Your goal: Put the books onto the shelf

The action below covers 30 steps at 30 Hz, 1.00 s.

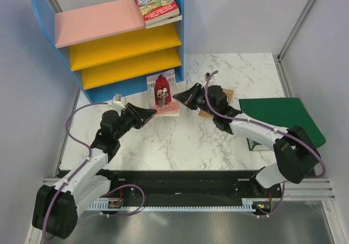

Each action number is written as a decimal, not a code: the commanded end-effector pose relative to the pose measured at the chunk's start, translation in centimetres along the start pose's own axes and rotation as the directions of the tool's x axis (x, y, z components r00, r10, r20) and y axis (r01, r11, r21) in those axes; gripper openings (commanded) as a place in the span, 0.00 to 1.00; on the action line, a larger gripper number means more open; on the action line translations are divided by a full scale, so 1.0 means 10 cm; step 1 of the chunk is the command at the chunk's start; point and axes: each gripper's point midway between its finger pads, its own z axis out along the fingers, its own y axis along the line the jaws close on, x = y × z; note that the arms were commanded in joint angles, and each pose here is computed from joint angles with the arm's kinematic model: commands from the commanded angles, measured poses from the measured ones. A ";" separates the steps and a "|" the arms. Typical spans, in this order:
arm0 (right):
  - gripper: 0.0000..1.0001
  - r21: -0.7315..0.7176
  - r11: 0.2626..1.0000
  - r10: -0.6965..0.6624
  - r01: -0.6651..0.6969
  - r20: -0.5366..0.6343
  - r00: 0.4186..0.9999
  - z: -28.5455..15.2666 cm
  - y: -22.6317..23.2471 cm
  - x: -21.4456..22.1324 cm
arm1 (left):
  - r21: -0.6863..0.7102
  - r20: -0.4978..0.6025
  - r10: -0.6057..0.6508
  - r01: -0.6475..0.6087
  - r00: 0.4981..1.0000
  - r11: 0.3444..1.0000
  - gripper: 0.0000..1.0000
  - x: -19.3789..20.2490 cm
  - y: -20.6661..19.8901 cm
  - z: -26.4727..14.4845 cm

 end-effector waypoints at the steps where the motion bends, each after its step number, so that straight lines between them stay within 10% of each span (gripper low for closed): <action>1: 0.01 -0.089 0.996 0.005 -0.004 0.012 1.000 -0.03 0.24 -0.05 | 0.094 0.044 0.041 -0.045 0.998 0.995 0.16 -0.16 -0.33 0.05; 5: 0.06 -0.076 0.997 -0.001 0.003 0.020 1.000 -0.03 0.21 -0.07 | 0.112 0.049 0.039 -0.045 0.998 0.993 0.02 -0.18 -0.40 0.04; 15: 0.79 0.100 0.992 -0.081 0.075 0.065 0.995 -0.24 -0.17 -0.18 | 0.120 0.080 0.130 -0.139 0.988 0.983 0.02 -0.35 -0.90 -0.19; 30: 0.86 0.263 0.948 -0.151 0.182 -0.134 0.979 -0.51 -1.27 0.46 | 0.256 0.092 0.346 -0.358 0.934 0.898 0.02 -0.92 -2.62 -0.67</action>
